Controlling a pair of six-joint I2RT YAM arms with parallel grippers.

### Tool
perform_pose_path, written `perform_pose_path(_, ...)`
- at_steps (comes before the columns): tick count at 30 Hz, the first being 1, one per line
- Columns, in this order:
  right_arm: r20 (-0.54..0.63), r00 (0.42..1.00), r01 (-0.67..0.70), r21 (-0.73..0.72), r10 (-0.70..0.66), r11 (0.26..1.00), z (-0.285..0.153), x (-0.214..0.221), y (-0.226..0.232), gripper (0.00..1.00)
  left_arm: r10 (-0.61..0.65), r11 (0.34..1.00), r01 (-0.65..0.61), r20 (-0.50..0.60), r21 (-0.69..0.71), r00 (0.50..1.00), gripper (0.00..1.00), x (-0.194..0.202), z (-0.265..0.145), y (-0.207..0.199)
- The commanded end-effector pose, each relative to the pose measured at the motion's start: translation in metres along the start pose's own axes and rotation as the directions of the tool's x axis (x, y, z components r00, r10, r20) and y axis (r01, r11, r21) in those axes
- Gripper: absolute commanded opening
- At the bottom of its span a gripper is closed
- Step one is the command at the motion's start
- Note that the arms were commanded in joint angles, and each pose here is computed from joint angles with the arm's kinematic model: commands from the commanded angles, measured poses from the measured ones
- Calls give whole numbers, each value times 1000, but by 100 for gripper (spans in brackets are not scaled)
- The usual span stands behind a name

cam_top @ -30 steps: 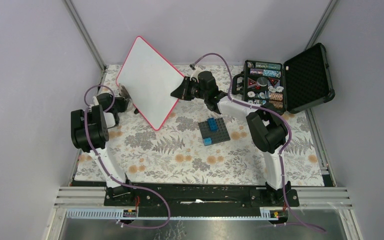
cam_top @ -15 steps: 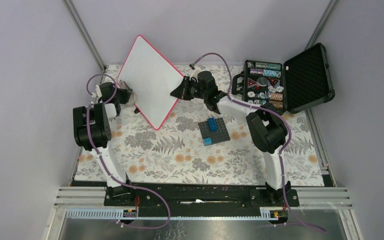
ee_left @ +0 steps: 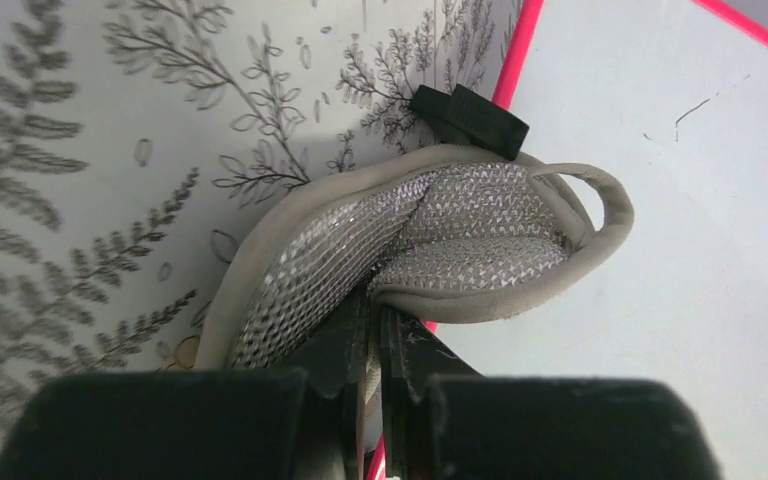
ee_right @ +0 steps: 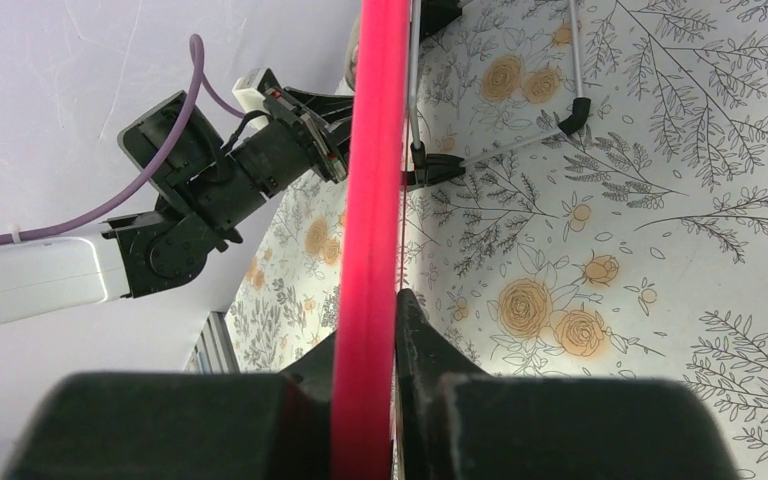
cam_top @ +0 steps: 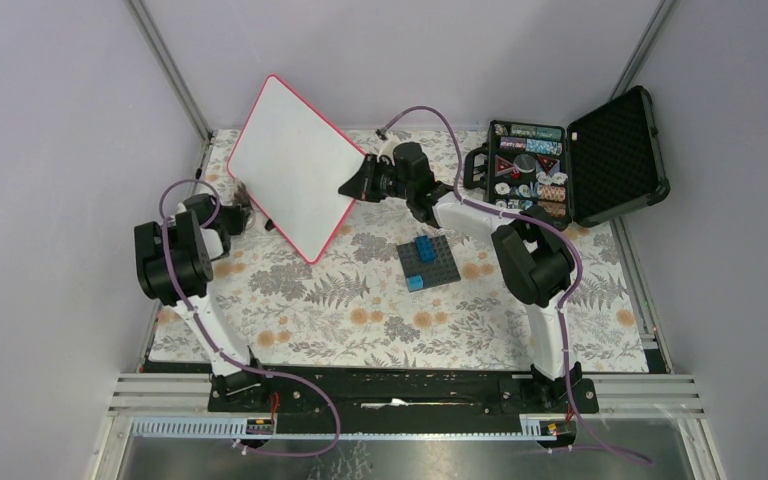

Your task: Erase the whiteboard

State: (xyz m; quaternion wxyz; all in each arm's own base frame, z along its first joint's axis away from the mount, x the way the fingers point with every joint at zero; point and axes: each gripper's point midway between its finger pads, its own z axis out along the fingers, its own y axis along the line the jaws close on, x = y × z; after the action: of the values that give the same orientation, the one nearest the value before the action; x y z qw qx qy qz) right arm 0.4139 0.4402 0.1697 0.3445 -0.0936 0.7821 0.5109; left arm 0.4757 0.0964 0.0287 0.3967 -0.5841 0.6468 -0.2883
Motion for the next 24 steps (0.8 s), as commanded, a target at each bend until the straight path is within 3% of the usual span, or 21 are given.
perform_pose_path(1, -152, 986, 24, -285, -70, 958, -4, 32, 86, 0, 43, 998, -42, -44, 41, 998, 0, 19, 13, -21)
perform_pose_path(5, -146, 986, 40, -275, -83, 961, -6, 31, 86, 0, 48, 998, -48, -5, 35, 999, 0, 19, -3, -41)
perform_pose_path(10, -146, 985, 50, -256, -90, 965, -4, 32, 81, 0, 108, 983, -114, 47, 147, 993, 0, 12, -35, -102)
perform_pose_path(17, -146, 986, 45, -252, -84, 967, 7, 38, 89, 0, 201, 943, -152, -142, 296, 969, 0, 79, -29, -145)
perform_pose_path(24, -178, 979, 51, -243, -96, 969, 14, 57, 95, 0, 211, 862, 9, -375, 507, 903, 0, 153, -14, -204)
